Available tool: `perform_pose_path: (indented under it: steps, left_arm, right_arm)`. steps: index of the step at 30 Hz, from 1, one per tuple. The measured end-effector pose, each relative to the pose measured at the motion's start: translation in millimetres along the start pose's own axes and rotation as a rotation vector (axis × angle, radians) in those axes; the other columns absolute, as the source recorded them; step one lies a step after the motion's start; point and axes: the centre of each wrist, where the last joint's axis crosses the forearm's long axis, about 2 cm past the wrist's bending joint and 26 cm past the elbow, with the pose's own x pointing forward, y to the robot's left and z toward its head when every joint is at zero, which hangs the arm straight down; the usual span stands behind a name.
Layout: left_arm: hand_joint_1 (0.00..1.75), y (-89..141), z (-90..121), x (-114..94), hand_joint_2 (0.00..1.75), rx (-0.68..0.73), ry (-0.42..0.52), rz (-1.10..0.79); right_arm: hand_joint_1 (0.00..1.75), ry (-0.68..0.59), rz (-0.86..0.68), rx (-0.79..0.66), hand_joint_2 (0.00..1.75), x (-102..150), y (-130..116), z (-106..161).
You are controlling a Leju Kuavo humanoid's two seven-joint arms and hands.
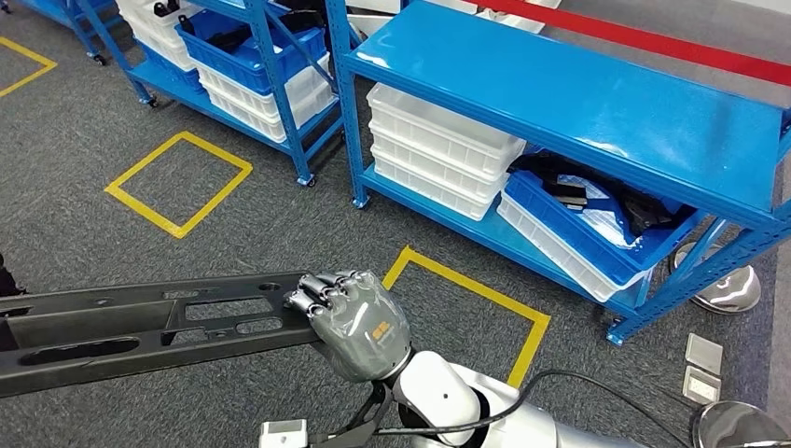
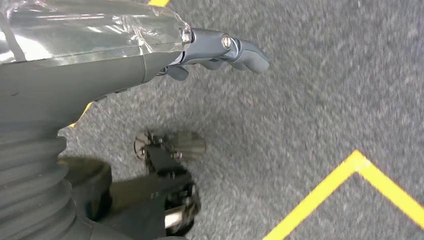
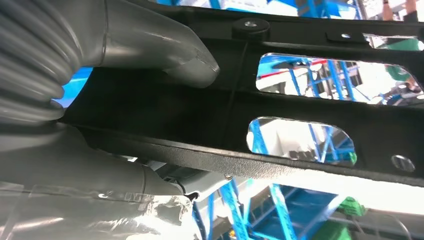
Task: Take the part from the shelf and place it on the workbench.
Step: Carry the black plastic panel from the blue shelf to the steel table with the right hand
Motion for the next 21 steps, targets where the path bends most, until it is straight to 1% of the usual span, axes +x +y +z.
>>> perform_pose_path:
  steps: [21]
  left_arm:
    - [0.00, 1.1, -0.6, 0.4, 1.75, 0.001, -0.002, -0.003]
  right_arm:
    - [1.75, 0.002, -0.001, 0.003, 1.75, 0.0, 0.5, 0.5]
